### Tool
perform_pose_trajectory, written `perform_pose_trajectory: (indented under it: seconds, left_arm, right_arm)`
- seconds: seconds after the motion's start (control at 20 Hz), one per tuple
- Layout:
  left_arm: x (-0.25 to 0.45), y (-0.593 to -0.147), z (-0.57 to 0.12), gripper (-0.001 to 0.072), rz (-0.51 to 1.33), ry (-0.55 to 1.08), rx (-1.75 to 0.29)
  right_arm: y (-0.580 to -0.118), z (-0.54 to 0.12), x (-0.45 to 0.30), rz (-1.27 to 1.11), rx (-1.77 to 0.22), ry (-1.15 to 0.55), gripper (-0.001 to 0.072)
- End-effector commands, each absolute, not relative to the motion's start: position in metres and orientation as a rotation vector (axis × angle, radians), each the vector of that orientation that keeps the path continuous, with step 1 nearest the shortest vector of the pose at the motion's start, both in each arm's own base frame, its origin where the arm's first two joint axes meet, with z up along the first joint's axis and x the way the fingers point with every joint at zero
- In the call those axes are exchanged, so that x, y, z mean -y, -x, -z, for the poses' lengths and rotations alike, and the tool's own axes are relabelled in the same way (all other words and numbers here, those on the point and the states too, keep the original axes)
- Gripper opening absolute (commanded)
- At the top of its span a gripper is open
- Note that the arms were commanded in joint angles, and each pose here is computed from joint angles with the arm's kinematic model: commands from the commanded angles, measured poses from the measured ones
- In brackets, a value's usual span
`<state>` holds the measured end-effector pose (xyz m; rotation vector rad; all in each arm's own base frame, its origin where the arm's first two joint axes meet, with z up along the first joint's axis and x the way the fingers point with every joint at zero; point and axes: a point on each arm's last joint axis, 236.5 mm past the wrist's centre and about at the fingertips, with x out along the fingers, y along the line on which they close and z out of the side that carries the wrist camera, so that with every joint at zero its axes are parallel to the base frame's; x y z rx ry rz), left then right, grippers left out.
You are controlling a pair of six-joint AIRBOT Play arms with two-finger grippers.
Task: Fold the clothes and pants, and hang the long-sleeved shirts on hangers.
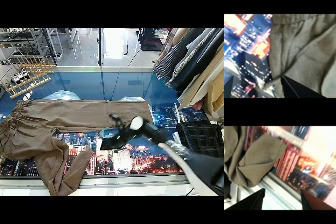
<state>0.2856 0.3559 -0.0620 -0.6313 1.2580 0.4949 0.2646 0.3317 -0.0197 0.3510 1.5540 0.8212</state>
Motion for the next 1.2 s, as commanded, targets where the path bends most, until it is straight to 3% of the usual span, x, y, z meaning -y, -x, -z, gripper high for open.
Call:
perform_pose_trajectory:
  seconds: [0.0, 0.4, 0.45, 0.7, 0.75, 0.8, 0.85, 0.9, 0.95, 1.05, 1.15]
  left_arm:
    - [-0.37, -0.296, 0.066, 0.0613, -0.539, 0.627, -1.174]
    - [-0.361, -0.33, 0.079, 0.0606, -0.472, 0.644, -1.113]
    - [-0.36, -0.331, 0.081, 0.056, -0.469, 0.654, -1.111]
    - [-0.345, -0.344, 0.096, 0.0538, -0.422, 0.725, -1.11]
    - [-0.345, -0.345, 0.096, 0.0526, -0.421, 0.73, -1.105]
    - [-0.344, -0.349, 0.096, 0.0464, -0.419, 0.73, -1.097]
    - [-0.344, -0.352, 0.097, 0.0372, -0.42, 0.73, -1.09]
    - [-0.343, -0.353, 0.097, 0.0191, -0.417, 0.731, -1.088]
    - [-0.34, -0.356, 0.097, 0.0018, -0.408, 0.732, -1.089]
    - [-0.338, -0.366, 0.09, 0.0012, -0.397, 0.77, -1.042]
    - [-0.336, -0.374, 0.079, 0.0011, -0.385, 0.788, -1.002]
  right_arm:
    - [-0.224, 0.061, -0.373, -0.78, -1.668, -0.418, 0.0494]
    - [-0.241, 0.084, -0.399, -0.724, -1.66, -0.575, 0.0491]
    - [-0.241, 0.086, -0.405, -0.731, -1.662, -0.57, 0.049]
    - [-0.239, 0.102, -0.444, -0.749, -1.691, -0.554, 0.0452]
    - [-0.242, 0.105, -0.447, -0.737, -1.692, -0.562, 0.0394]
    - [-0.245, 0.104, -0.449, -0.736, -1.683, -0.566, 0.0347]
    - [-0.25, 0.103, -0.45, -0.738, -1.665, -0.565, 0.0178]
    - [-0.253, 0.1, -0.451, -0.754, -1.64, -0.545, 0.0013]
    - [-0.257, 0.094, -0.447, -0.776, -1.604, -0.484, 0.0016]
    - [-0.272, 0.078, -0.41, -0.739, -1.505, -0.231, 0.0015]
    - [-0.294, 0.046, -0.31, -0.487, -1.445, 0.107, 0.0015]
